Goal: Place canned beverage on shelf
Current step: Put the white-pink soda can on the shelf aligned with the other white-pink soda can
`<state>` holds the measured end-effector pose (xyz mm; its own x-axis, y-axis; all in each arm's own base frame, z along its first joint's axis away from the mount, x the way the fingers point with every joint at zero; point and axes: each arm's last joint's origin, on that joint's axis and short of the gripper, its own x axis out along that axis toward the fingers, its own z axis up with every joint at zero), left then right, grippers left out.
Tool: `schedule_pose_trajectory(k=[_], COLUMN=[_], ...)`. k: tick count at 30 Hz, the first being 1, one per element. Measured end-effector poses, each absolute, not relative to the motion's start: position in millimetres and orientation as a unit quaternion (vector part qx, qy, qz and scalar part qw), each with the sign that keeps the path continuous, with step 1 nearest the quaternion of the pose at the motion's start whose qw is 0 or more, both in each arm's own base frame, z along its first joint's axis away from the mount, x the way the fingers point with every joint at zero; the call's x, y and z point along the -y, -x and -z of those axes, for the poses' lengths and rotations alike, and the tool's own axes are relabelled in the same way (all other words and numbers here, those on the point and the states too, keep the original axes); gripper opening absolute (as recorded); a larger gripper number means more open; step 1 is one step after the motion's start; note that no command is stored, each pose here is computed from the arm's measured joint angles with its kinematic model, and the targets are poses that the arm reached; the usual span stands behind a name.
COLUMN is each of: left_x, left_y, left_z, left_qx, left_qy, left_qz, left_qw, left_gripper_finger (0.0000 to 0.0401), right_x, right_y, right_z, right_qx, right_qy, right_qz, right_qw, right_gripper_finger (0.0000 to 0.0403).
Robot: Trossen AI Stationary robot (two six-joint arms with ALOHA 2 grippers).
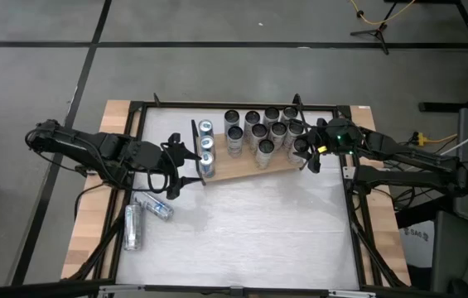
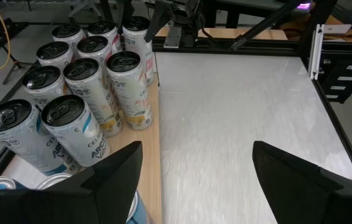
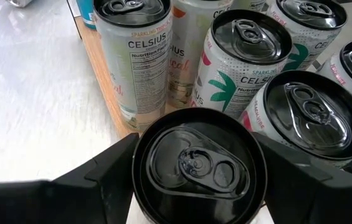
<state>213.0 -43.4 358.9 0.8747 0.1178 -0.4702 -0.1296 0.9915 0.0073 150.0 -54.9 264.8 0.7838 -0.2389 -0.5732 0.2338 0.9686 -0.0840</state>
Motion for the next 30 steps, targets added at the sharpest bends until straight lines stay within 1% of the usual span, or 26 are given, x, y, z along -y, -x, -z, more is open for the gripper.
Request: schedule_pose_trajectory(k=[15,17,19,25,30], left_x=[43.4,43.4,43.4,43.4,43.4], left_y=[-212.9,-212.9,-212.9,-213.0,-212.9], left_z=[-358.9,-358.9,-358.9,-358.9,-358.9], left_qx=[-0.242,-0.242,-0.242,-0.242,-0.242], left_qy=[0.012,0.012,0.012,0.012,0.012], left_qz=[-0.064,-0.064,-0.064,-0.064,-0.064], left_qw=[0.968,0.968,0.968,0.968,0.968], left_gripper_finger=[0.0296,0.0296,0.0296,0.0296,0.0296], right_x=[54.9,54.9,54.9,54.9,55.0], right_y=[-149.9,-149.9,-149.8,-149.7,-149.8], right_z=[-264.7,-264.8,-264.6,-264.5,-264.5], right_qx=[-0.304,-0.304,-0.305,-0.306,-0.306], right_qy=[0.004,0.004,0.005,0.005,0.005], right_qz=[0.125,0.125,0.125,0.127,0.127], right_qw=[0.944,0.944,0.944,0.943,0.944], right_gripper_finger=[0.0276,0.0281,0.0293,0.0348,0.0373])
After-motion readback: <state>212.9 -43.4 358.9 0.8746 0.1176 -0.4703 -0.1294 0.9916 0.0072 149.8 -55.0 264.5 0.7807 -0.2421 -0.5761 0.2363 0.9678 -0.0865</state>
